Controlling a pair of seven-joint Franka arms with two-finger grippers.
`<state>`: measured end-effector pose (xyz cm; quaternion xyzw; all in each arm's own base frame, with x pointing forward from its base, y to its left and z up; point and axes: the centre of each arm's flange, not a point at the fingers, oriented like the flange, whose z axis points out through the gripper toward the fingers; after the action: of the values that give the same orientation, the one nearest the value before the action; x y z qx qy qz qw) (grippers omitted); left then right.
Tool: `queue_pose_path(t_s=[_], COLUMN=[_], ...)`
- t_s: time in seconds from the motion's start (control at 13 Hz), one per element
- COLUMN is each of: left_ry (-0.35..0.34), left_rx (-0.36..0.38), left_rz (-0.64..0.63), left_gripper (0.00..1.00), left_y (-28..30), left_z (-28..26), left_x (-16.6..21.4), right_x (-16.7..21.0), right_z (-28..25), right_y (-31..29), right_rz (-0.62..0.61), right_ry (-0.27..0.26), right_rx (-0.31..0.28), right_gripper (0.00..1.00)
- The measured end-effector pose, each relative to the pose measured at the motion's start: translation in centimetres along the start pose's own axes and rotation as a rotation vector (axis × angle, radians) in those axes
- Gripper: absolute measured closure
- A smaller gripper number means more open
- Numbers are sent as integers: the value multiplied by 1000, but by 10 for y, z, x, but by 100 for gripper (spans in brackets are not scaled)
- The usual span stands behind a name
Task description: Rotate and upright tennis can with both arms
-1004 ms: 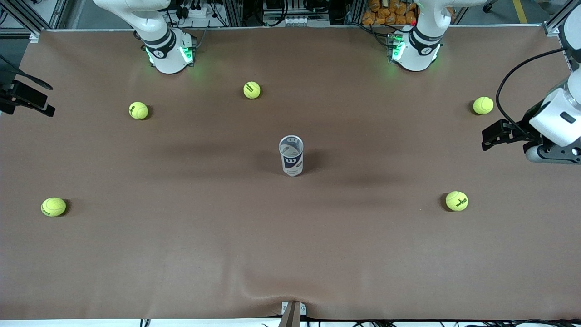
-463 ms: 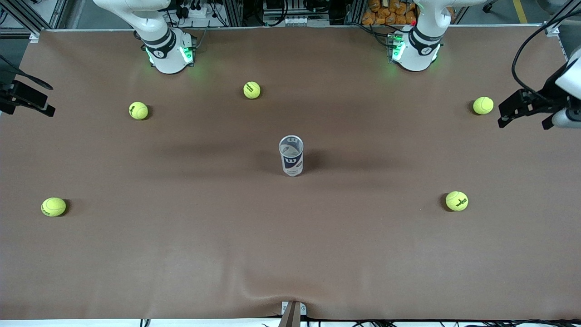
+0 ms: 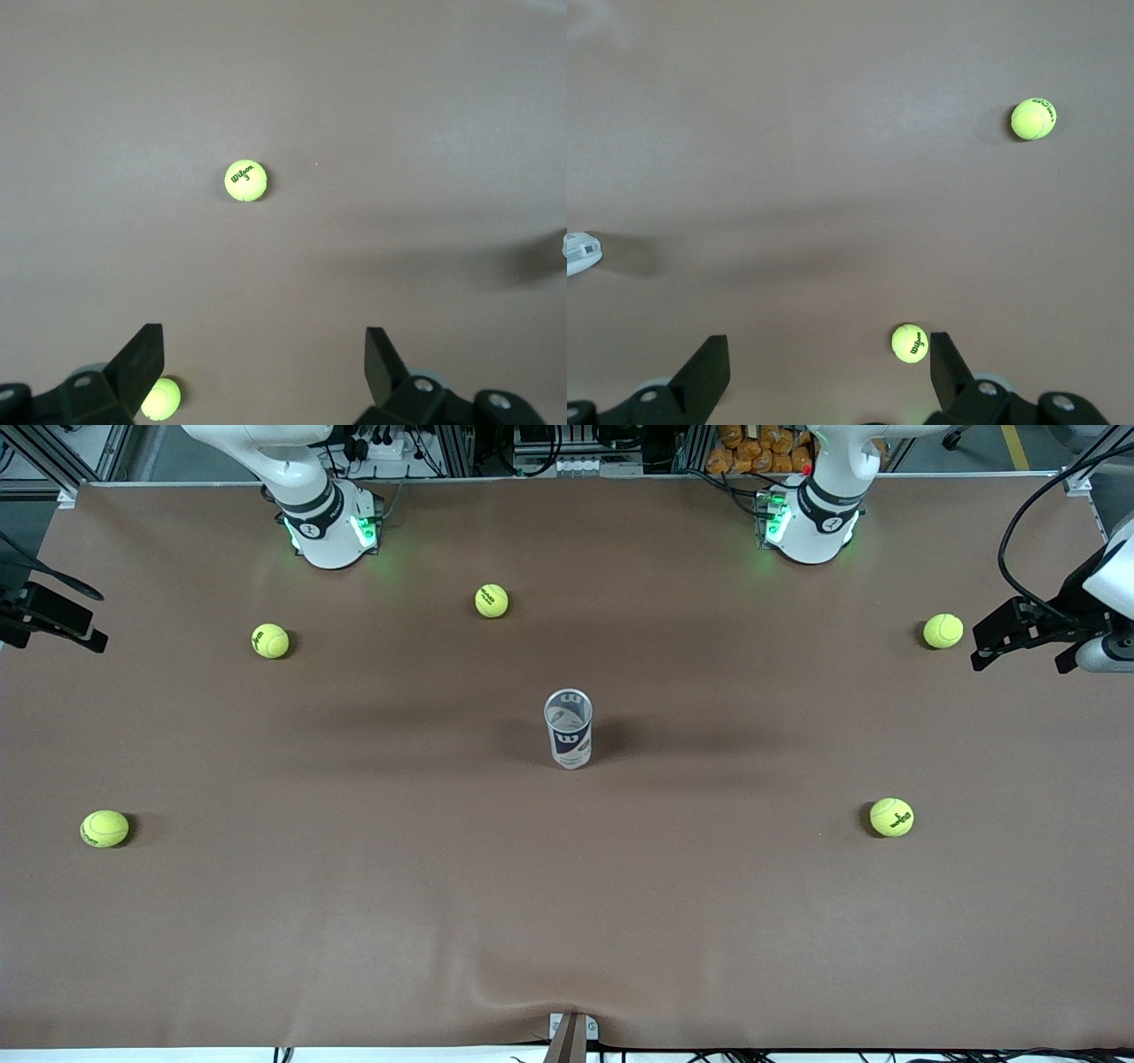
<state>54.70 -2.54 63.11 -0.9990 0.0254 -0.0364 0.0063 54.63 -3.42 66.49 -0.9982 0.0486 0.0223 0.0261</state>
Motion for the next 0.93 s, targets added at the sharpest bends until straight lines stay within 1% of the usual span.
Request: queue_pose_path(t_s=[0.54,0.93], left_ry=[23,24], left_rx=[1,1], left_rz=[-25,-24], left_gripper=[0,0], left_y=[-14,-14], left_z=[-12,-12], left_x=[-4,-5], right_x=[0,0], right_z=[0,0], right_y=[0,0], right_rz=[0,0], right_ry=[0,0], right_rx=[0,0], right_gripper=[0,0])
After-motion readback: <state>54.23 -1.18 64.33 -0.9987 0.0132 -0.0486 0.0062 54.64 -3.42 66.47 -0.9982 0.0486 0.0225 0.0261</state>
